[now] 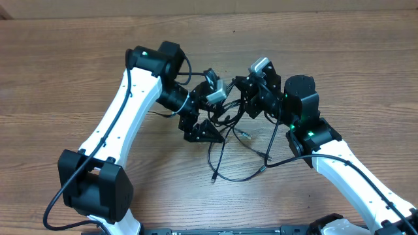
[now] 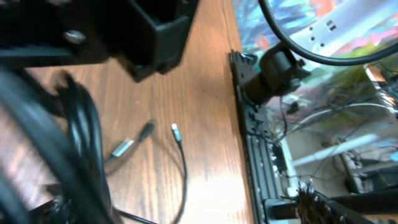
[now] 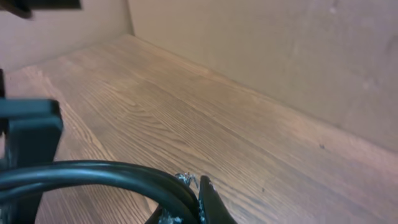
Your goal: Untangle cables
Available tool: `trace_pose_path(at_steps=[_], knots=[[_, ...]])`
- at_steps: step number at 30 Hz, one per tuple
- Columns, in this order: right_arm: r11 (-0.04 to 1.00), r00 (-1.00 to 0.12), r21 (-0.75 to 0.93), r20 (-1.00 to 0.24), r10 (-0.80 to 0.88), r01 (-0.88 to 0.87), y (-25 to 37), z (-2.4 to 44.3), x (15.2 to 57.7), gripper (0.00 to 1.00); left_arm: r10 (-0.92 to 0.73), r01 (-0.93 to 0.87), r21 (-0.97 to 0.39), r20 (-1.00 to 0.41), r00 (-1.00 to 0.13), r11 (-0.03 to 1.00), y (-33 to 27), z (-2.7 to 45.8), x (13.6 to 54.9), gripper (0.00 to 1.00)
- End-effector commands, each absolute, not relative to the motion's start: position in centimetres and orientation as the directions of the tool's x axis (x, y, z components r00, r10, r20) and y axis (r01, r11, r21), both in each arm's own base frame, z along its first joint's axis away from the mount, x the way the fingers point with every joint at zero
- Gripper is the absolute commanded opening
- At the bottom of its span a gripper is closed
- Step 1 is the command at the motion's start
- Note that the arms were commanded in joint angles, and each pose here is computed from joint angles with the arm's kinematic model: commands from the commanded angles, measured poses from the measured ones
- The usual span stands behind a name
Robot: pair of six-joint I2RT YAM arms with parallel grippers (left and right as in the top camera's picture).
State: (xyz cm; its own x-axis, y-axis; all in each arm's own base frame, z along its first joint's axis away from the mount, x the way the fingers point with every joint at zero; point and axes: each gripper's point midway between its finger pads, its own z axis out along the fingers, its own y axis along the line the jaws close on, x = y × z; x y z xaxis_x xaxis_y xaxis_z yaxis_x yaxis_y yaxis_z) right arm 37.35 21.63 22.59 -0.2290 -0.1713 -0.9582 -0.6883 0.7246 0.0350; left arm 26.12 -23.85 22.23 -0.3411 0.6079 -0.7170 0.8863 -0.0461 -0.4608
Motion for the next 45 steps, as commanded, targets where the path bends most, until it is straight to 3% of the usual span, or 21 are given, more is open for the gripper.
trace_pose_path(at_steps=[1, 7, 14, 23, 28, 35, 40, 44, 45], knots=[[0.766, -0.287, 0.095, -0.95, -0.121, -0.636, 20.8, 22.5, 38.0, 0.04, 0.441, 0.925, -0.357, -0.857, -0.268, -0.131, -24.2, 25.1, 27.4, 0.99], [0.773, -0.347, 0.151, -0.933, -0.094, -0.617, 20.7, 21.8, 37.7, 0.04, 0.339, 0.941, -0.321, -0.902, -0.268, -0.11, -24.3, 26.5, 29.7, 1.0], [0.725, -0.371, 0.208, -0.926, -0.07, -0.657, 21.7, 22.0, 36.9, 0.04, 0.369, 0.963, -0.248, -0.909, -0.193, -0.107, -25.7, 25.9, 30.7, 1.0], [0.693, -0.409, 0.273, -0.912, -0.034, -0.667, 22.3, 22.2, 36.3, 0.04, 0.531, 0.966, -0.226, -0.807, -0.259, 0.127, -25.6, 22.6, 34.7, 1.0], [0.688, -0.427, 0.298, -0.904, -0.019, -0.662, 22.4, 22.2, 36.1, 0.04, 0.579, 0.934, -0.226, -0.736, -0.35, 0.277, -24.4, 21.1, 36.5, 1.0], [0.64, -0.443, 0.336, -0.897, -0.008, -0.691, 23.1, 22.7, 35.2, 0.04, 0.578, 0.925, -0.235, -0.726, -0.372, 0.3, -24.4, 20.5, 36.9, 1.0], [0.616, -0.441, 0.342, -0.897, -0.01, -0.71, 23.4, 23.1, 34.7, 0.04, 0.558, 0.891, -0.265, -0.703, -0.441, 0.369, -24.5, 19.1, 38.6, 1.0], [0.596, -0.44, 0.347, -0.898, -0.013, -0.725, 23.6, 23.3, 34.3, 0.04, 0.581, 0.899, -0.243, -0.695, -0.423, 0.365, -24.4, 17.6, 39.3, 0.99], [0.584, -0.441, 0.35, -0.897, -0.014, -0.732, 23.7, 23.4, 34.1, 0.04, 0.589, 0.906, -0.234, -0.697, -0.41, 0.353, -24.5, 17.2, 39.5, 0.89]])
